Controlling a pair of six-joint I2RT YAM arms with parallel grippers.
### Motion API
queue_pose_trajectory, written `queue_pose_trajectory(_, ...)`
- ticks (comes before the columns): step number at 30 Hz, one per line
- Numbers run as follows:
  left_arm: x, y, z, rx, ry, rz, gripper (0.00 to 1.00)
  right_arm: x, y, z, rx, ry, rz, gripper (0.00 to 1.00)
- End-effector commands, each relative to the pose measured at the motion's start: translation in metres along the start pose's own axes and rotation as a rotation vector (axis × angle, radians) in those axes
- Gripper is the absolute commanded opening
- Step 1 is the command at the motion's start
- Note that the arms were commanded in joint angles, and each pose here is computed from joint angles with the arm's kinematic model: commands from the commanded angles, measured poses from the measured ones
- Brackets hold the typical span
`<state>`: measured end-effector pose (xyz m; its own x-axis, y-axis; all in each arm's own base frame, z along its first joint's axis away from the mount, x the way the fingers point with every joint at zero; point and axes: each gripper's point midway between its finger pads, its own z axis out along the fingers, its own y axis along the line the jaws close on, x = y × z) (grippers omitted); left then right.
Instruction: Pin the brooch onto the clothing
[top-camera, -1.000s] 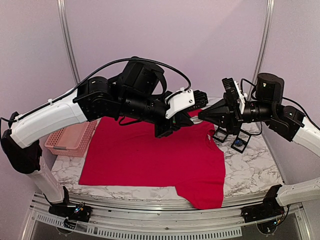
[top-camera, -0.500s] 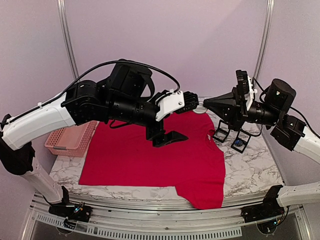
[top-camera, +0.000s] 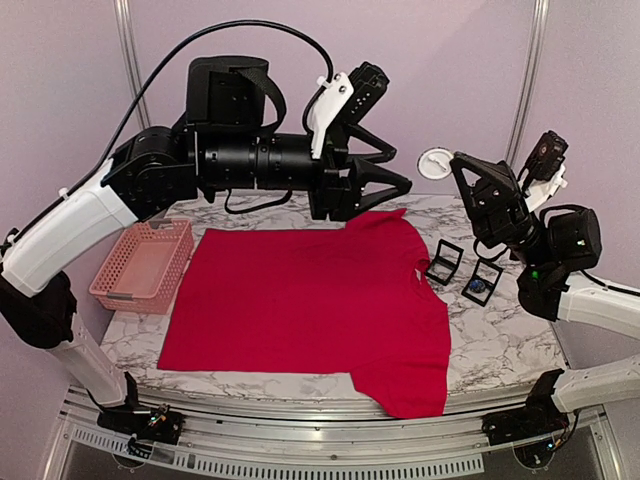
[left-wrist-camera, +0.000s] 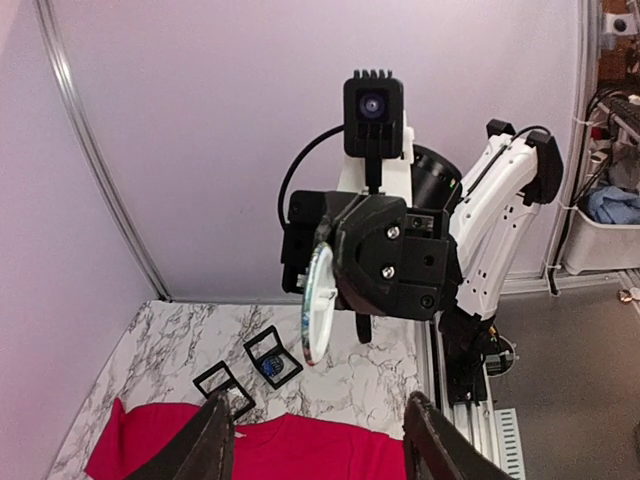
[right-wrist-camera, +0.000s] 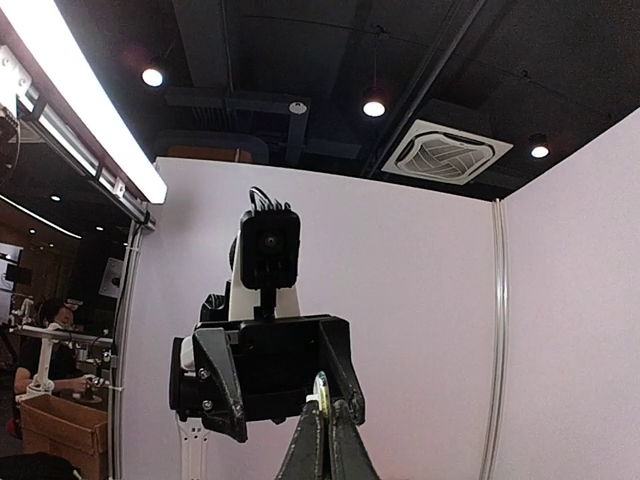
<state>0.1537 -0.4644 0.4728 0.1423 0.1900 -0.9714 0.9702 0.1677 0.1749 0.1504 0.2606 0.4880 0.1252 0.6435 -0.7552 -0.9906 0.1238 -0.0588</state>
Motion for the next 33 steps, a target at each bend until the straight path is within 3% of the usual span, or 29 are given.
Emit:
queue_pose_trajectory(1,-0.003,-0.008,0.019,0.075,-0.034,-0.106,0.56,-0.040,0.015,-0.005,-0.048,-0.212,-0.033,0.00)
queue_pose_trajectory(7,-0.006,-0.009,0.033,0.094,-0.047,-0.154,0.44,-0.042,0.016,-0.004,-0.070,-0.238,-0.026,0.00)
queue_pose_trajectory(14,-0.007,-0.007,0.035,0.085,-0.047,-0.153,0.11,-0.034,0.015,-0.003,-0.073,-0.212,-0.010,0.00)
queue_pose_trajectory(33,-0.015,-0.006,0.027,0.083,-0.062,-0.151,0.10,-0.016,0.007,-0.005,-0.021,-0.129,0.014,0.00)
